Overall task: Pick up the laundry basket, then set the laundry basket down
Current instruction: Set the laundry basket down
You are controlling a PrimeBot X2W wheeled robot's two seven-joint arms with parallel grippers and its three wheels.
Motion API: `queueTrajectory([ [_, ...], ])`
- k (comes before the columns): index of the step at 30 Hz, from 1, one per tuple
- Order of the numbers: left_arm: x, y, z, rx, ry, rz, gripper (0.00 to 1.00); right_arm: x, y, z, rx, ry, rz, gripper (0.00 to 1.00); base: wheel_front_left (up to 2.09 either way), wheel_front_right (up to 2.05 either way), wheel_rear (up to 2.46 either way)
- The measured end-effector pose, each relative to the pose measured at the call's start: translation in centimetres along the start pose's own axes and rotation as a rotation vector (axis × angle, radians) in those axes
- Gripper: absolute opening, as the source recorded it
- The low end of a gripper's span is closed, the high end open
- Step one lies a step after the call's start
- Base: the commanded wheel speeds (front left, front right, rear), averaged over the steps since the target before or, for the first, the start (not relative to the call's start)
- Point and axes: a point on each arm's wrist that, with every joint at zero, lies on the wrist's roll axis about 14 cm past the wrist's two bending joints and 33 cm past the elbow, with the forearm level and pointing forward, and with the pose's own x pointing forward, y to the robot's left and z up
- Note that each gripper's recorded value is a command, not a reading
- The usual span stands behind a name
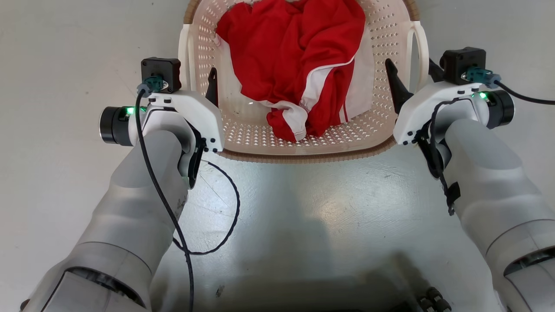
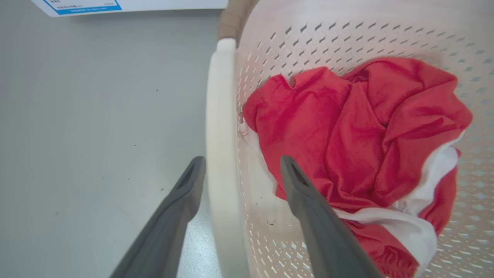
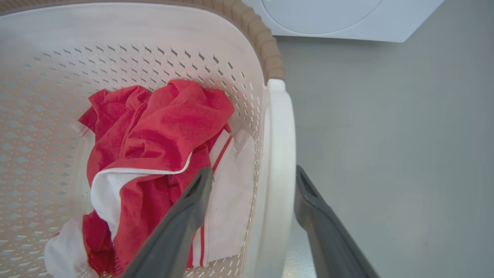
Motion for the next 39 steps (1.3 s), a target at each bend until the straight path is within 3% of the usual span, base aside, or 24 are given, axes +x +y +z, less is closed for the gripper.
queueTrajectory([
  [20, -2.4, -1.9, 4.6, -0.012, -0.117, -0.037, 1.0, -3.3, -0.3, 5.3, 0.007, -0.187, -0.021, 1.0, 0.0, 0.0, 0.0],
  [39, -12.7, -2.0, 9.0, -0.049, -0.312, 0.001, 1.0, -12.7, 0.9, 9.7, -0.04, -0.346, -0.039, 1.0, 0.0, 0.0, 0.0],
])
